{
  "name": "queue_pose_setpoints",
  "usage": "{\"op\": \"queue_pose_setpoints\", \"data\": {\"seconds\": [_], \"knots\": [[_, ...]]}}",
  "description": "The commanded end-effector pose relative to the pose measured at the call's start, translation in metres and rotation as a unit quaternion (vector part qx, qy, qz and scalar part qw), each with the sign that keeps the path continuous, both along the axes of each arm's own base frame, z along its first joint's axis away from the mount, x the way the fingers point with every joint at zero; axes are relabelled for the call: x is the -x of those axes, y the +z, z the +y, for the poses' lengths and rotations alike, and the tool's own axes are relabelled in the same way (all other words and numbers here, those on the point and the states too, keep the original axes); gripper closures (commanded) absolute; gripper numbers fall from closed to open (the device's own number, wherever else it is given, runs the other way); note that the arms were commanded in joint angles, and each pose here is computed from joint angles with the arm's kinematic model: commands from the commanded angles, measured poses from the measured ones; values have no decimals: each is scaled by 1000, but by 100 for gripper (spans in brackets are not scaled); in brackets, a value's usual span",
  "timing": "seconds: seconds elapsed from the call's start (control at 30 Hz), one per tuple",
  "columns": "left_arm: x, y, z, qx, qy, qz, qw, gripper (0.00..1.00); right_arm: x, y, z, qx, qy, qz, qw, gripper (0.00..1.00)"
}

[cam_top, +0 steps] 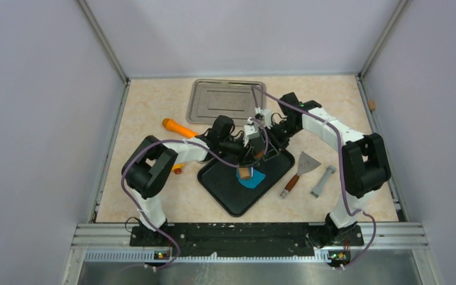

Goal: Roll out the dumpling wrappers from the dough

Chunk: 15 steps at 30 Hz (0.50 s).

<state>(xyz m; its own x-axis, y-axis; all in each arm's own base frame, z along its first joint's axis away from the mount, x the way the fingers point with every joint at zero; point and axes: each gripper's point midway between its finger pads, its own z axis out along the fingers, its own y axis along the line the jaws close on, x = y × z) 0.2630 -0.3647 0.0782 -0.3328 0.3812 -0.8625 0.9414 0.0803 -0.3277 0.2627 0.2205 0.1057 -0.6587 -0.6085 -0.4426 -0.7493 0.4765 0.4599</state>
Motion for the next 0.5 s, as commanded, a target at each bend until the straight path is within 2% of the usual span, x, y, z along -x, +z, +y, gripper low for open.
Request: {"op": "queue_pose_setpoints", "data": {"seconds": [0.0, 0.23, 0.47], "knots": [[21, -61, 30, -93, 62, 66, 992, 100, 21, -24, 27, 0, 43, 21, 999, 100], [32, -68, 51, -113, 75, 69, 988, 100, 6, -37, 49, -8, 49, 9, 999, 100], [28, -52, 68, -112, 91, 55, 988, 100, -1, -15, 75, -42, 50, -6, 998, 100]]}}
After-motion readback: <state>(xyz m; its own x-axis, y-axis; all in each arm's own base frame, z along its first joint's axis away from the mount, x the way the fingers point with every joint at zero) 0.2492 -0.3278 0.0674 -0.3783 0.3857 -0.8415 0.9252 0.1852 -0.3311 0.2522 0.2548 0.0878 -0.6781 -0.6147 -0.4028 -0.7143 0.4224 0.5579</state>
